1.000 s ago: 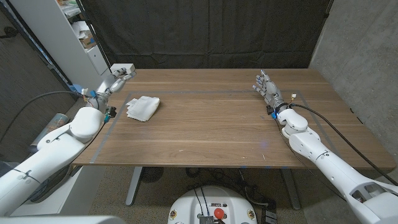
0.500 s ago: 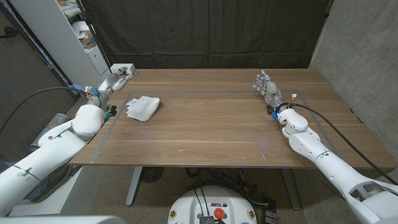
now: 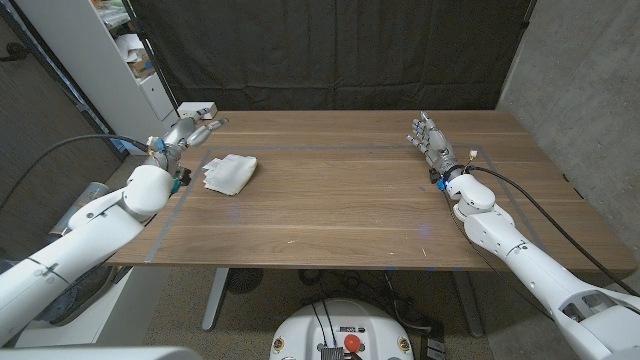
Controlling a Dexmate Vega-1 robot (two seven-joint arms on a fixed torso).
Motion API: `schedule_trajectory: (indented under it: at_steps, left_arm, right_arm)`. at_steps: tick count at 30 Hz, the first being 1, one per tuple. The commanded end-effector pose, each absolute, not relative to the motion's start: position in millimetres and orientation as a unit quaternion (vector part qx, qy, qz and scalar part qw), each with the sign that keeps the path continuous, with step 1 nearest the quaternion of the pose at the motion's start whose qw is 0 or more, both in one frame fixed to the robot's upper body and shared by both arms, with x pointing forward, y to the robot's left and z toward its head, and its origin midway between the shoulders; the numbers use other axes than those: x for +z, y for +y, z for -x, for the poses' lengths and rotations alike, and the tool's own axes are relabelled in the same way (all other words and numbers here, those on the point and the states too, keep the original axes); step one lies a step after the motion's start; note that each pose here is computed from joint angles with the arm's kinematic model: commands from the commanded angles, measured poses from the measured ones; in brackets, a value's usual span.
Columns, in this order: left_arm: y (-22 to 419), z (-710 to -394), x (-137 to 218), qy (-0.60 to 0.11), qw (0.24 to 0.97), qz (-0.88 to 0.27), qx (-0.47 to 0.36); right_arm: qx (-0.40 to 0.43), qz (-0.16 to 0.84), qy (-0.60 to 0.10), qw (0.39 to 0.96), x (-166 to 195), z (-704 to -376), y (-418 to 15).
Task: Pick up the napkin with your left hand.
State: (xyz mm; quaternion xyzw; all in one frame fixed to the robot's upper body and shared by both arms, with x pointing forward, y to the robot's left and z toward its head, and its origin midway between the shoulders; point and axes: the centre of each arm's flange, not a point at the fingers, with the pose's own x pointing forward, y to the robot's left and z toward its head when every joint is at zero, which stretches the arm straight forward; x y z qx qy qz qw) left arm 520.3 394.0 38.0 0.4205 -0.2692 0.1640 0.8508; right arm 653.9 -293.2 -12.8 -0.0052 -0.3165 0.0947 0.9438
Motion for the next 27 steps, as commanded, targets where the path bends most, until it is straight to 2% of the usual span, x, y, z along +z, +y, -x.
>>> schedule_trajectory:
  at_steps: [1,27]
  left_arm:
    - [391.1,-521.1,38.2,-0.259,0.841,-0.448,0.157]
    - [384.4,-520.4,40.8,-0.238,0.815,-0.5,0.172]
  right_arm:
    - [0.093,0.006,-0.32,0.943,-11.8,-652.4,-293.5]
    - [0.092,0.003,-0.325,0.941,-10.7,-651.5,-289.6]
